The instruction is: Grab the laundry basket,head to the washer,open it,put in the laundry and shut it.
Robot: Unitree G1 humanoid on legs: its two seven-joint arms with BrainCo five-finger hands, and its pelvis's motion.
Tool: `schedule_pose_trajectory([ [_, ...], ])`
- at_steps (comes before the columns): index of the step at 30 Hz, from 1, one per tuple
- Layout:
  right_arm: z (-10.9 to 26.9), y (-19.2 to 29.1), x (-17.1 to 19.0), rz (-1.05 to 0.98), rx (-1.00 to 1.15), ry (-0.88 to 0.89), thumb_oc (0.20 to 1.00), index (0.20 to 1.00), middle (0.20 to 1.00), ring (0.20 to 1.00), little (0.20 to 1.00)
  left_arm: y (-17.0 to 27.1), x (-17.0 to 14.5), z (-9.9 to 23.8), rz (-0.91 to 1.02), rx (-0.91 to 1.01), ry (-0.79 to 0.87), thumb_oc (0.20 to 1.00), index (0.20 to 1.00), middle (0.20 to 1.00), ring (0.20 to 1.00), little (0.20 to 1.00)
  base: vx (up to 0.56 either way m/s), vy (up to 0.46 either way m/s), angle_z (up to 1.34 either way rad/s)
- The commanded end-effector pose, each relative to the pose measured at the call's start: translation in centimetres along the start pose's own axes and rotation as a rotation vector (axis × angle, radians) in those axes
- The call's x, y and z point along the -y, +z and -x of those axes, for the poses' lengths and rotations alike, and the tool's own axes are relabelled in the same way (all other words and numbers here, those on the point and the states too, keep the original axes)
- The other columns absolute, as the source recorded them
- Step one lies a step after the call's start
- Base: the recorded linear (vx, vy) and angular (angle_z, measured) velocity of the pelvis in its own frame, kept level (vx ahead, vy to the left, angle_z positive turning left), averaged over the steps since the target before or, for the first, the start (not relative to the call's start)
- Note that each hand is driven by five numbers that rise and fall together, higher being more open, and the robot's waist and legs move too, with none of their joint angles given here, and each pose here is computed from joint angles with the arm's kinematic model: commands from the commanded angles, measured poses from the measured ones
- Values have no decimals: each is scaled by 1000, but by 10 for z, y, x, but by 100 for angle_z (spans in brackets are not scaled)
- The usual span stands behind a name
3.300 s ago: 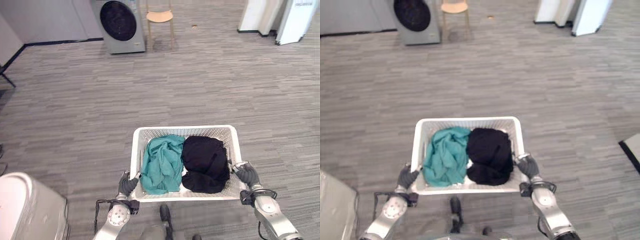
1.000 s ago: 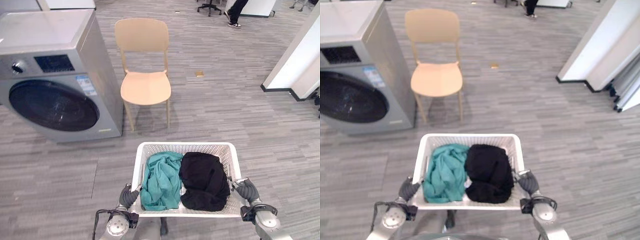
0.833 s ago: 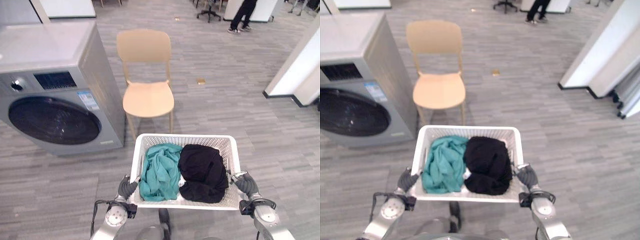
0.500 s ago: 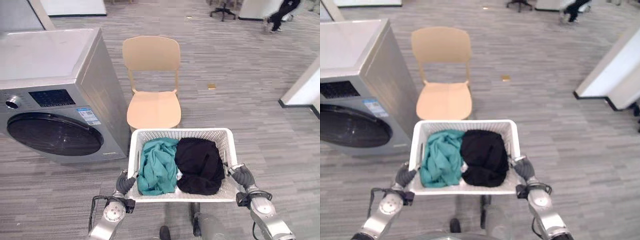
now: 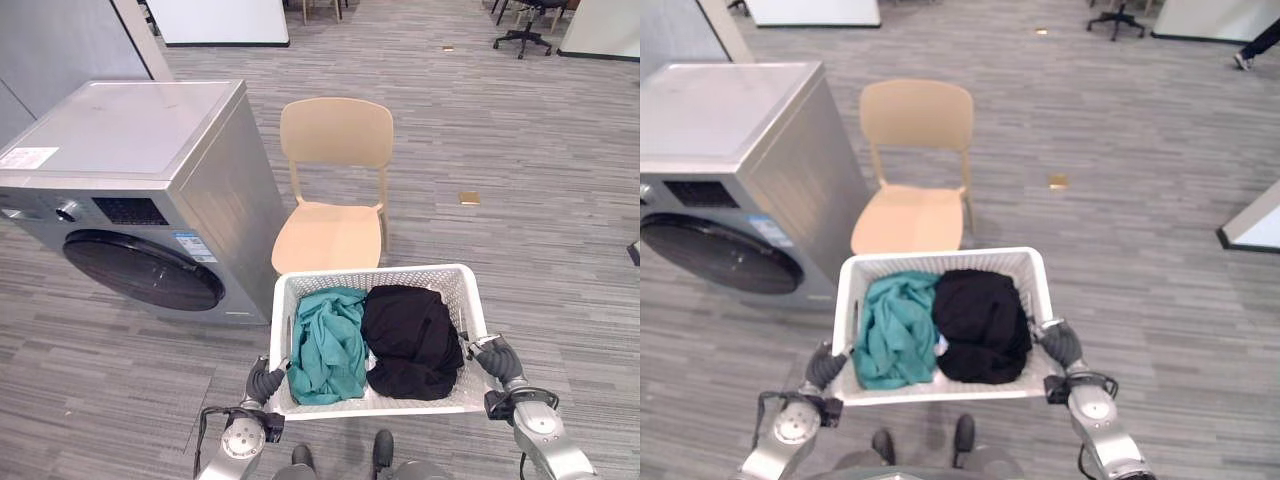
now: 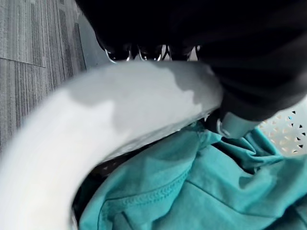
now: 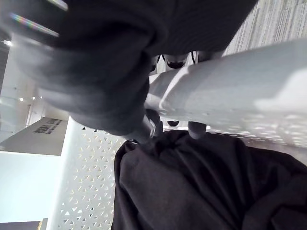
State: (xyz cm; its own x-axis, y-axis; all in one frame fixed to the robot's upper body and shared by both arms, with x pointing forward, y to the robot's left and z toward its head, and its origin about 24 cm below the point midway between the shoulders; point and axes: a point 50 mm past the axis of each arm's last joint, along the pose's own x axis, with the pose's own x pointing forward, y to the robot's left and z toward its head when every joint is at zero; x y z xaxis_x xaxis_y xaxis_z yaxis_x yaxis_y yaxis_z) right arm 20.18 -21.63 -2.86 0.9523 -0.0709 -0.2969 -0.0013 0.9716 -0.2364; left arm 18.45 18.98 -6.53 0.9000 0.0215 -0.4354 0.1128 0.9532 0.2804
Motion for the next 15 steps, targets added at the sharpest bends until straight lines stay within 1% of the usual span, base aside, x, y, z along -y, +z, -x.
schedule_pose_trajectory([
  [1, -6, 47, -13, -77, 252, 99, 200, 200, 200, 200, 200, 54, 10, -8, 90, 264, -69, 200, 200, 200, 200, 200, 268, 141, 4],
  [5, -7, 47, -14, -76, 251, 97, 200, 200, 200, 200, 200, 55, 10, -8, 93, 266, -66, 200, 200, 200, 200, 200, 262, 162, -4],
  [10, -8, 49, -15, -69, 258, 104, 200, 200, 200, 200, 200, 58, 9, -8, 83, 282, -91, 200, 200, 200, 200, 200, 448, 290, -26],
  [11, -9, 49, -19, -69, 256, 117, 200, 200, 200, 200, 200, 59, 7, -9, 56, 286, -99, 200, 200, 200, 200, 200, 398, 279, -34],
  [15, -13, 57, -26, -62, 284, 136, 200, 200, 200, 200, 200, 65, 0, -12, 8, 308, -88, 200, 200, 200, 200, 200, 180, 170, -10],
])
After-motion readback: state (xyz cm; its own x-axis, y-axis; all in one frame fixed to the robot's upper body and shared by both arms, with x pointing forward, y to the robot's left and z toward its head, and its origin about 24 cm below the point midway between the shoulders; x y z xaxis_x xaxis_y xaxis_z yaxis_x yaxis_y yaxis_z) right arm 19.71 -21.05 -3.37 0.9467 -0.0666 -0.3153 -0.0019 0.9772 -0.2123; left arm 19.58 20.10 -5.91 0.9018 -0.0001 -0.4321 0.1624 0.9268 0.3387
